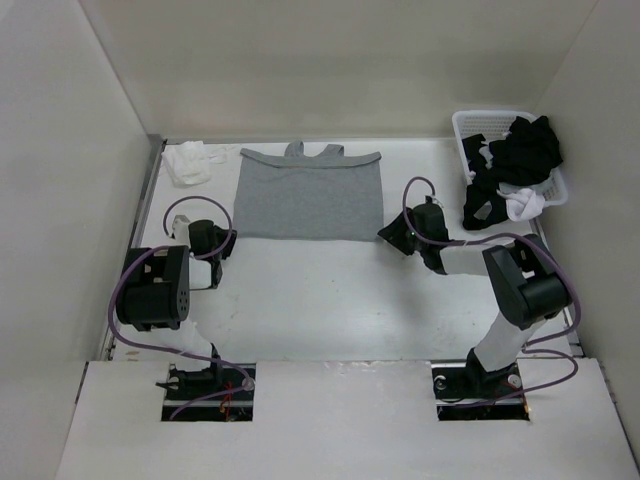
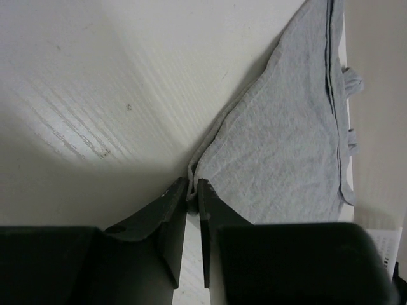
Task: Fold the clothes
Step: Fold the tank top
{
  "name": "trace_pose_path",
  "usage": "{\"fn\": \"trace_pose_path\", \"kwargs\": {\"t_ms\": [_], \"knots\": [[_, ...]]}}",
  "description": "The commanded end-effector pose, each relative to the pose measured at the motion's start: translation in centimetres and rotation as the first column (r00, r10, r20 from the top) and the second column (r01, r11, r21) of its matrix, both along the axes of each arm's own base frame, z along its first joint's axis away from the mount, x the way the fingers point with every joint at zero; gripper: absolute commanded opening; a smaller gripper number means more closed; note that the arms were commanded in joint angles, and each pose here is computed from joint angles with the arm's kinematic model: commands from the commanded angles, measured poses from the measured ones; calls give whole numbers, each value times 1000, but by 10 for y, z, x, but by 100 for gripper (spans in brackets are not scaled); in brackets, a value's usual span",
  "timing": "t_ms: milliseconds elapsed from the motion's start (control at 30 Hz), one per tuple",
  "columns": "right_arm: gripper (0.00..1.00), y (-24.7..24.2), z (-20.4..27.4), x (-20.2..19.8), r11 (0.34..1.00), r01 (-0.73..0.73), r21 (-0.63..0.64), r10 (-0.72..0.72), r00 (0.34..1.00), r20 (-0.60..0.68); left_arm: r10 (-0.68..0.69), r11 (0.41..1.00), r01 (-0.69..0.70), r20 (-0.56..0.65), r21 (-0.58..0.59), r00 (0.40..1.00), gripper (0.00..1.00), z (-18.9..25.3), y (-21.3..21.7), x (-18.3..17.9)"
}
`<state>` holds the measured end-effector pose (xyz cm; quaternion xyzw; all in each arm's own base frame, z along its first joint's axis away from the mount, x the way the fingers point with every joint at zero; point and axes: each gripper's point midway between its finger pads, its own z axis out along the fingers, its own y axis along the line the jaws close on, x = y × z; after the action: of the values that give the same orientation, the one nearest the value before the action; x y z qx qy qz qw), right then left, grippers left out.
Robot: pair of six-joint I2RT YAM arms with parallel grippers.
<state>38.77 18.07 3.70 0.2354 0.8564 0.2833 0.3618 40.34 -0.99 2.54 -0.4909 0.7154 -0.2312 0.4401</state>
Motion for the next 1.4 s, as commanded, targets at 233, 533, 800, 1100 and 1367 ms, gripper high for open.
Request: {"fn": "trace_pose_path", "kwargs": {"t_ms": [233, 533, 800, 1100, 1367], "knots": [[43, 2, -3, 15, 1000, 27, -6, -27, 1000, 7, 6, 998, -7, 12, 63, 1000, 9, 21, 4, -11], [25, 7, -3, 15, 1000, 16, 4, -16, 1000, -15, -5, 996, 1, 44, 94, 999, 8, 37, 0, -10], [0, 19, 22, 16, 997, -38, 74, 34, 998, 49, -9, 996, 2, 83, 93, 996, 5, 52, -1, -9], [0, -9, 161, -52, 999, -36, -4, 35, 943, 332, -92, 988, 38, 372, 149, 924, 1, 207, -19, -58], [0, -43, 299, -181, 997, -75, -24, 76, 828, 556, -168, 973, 35, 592, 230, 788, 1, 353, -24, -169]]}}
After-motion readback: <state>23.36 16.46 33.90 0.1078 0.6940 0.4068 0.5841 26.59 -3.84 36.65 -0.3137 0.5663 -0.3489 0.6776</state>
